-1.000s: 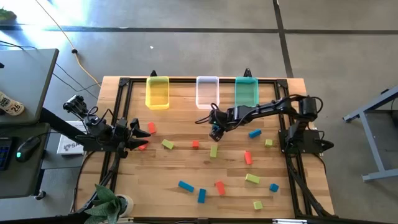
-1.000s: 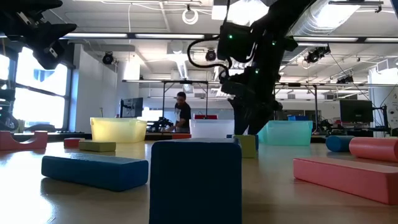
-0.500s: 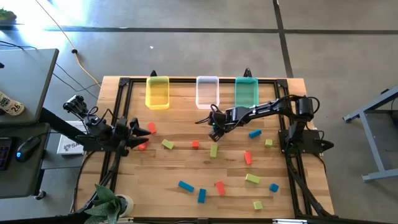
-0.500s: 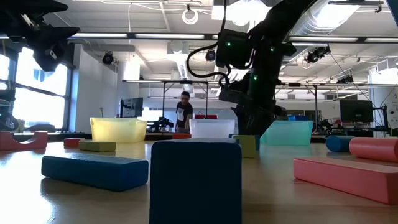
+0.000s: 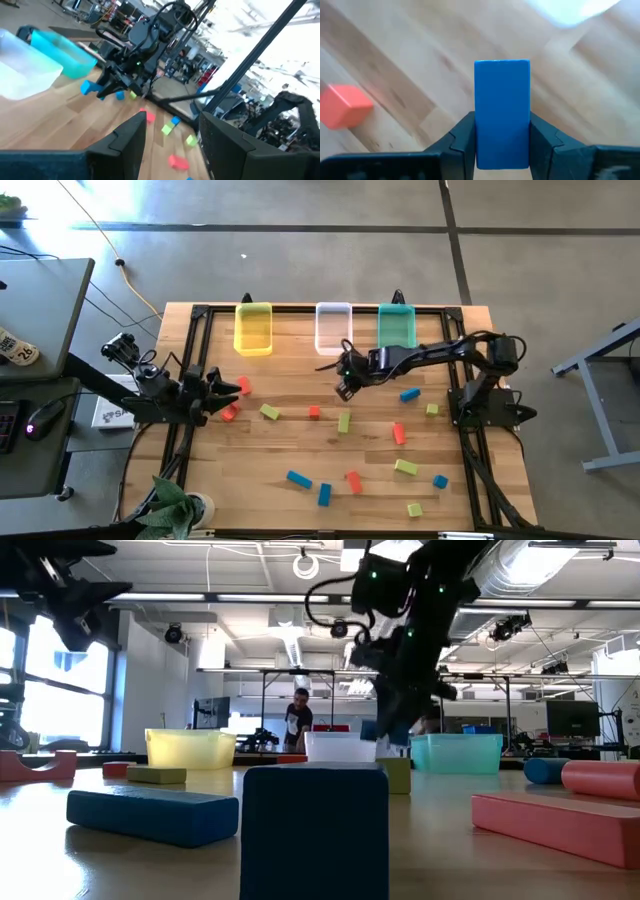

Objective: Sort & place blocks by color
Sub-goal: Put the blue block into the green bin

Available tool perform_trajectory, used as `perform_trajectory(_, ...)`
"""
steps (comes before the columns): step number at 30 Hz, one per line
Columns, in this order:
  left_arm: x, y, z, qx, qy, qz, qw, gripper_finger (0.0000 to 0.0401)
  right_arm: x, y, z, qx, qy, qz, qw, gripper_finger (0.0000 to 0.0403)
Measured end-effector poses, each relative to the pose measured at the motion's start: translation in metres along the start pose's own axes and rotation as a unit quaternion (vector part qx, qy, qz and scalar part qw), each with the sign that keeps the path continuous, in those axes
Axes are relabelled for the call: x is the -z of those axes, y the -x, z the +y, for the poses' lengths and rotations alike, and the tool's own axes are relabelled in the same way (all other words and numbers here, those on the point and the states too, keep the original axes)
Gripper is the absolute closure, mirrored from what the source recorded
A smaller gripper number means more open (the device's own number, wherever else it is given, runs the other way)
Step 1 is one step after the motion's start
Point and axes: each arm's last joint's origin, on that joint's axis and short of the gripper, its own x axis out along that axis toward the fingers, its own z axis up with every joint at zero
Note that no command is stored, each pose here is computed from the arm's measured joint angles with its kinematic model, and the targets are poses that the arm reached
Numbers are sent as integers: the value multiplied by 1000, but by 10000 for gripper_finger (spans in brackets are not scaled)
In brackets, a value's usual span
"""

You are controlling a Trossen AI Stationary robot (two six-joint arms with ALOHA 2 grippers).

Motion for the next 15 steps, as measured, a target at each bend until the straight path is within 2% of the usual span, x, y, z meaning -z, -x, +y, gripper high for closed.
perform_trajectory(6, -24, 6, -8, 3, -43, -17, 999, 229, -18, 29, -14, 40, -19, -53, 998, 300)
perform_trajectory(15, -50, 10, -16, -76, -126, 7, 989, 229, -40, 49, -57, 115, -74, -95, 986, 300)
